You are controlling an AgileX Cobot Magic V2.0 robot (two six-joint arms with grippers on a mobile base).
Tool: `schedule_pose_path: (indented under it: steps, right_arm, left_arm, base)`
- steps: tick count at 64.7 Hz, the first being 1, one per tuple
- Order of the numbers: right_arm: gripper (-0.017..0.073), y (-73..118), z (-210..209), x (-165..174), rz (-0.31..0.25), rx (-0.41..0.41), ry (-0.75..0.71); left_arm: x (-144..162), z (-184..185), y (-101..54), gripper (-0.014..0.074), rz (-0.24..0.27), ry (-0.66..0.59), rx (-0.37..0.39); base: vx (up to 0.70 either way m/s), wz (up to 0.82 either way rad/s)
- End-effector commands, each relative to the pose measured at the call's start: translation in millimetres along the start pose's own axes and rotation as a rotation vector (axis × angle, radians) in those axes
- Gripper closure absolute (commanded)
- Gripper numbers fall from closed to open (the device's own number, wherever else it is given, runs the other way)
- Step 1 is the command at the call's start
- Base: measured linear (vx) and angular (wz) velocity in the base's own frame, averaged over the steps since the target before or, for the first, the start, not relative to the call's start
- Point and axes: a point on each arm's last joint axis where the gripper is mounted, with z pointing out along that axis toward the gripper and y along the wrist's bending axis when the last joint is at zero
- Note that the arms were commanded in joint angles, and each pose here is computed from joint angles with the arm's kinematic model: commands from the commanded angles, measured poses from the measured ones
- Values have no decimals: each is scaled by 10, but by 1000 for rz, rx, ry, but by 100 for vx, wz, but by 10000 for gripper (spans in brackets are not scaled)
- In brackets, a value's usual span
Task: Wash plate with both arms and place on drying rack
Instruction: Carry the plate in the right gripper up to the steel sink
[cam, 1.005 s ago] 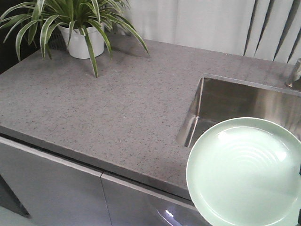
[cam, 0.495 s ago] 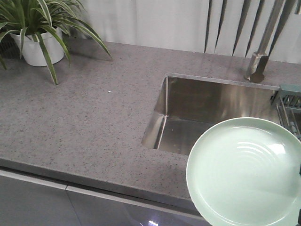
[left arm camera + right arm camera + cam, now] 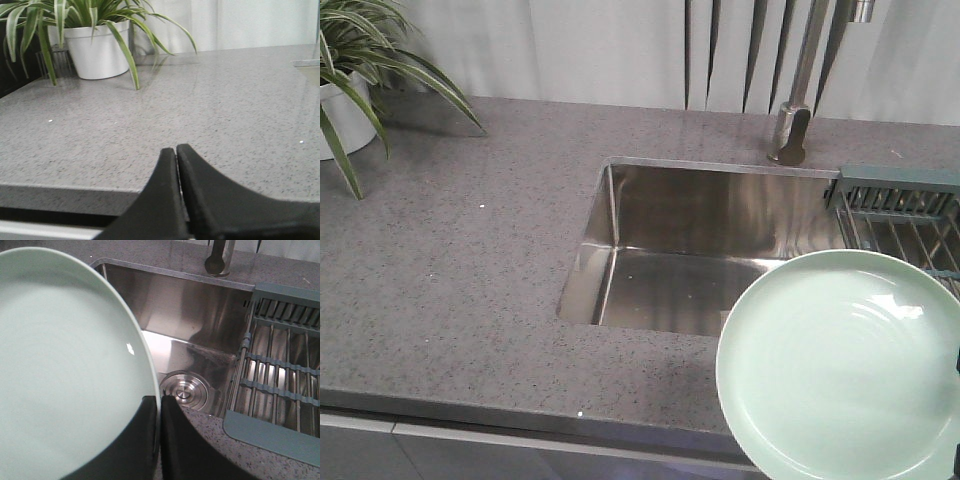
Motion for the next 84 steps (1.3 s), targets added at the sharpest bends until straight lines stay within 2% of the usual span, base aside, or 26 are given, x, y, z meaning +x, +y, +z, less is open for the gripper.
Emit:
schedule_pose_path:
  steps: [1, 84]
  right_arm:
    - [561, -25, -37, -139, 6, 29, -88]
    - [561, -25, -37, -139, 6, 29, -88]
  left_arm:
    - [-155, -36, -31, 600, 2, -105, 30]
    - [-155, -36, -31, 600, 2, -105, 30]
  base:
    - [2, -18]
    - [2, -11]
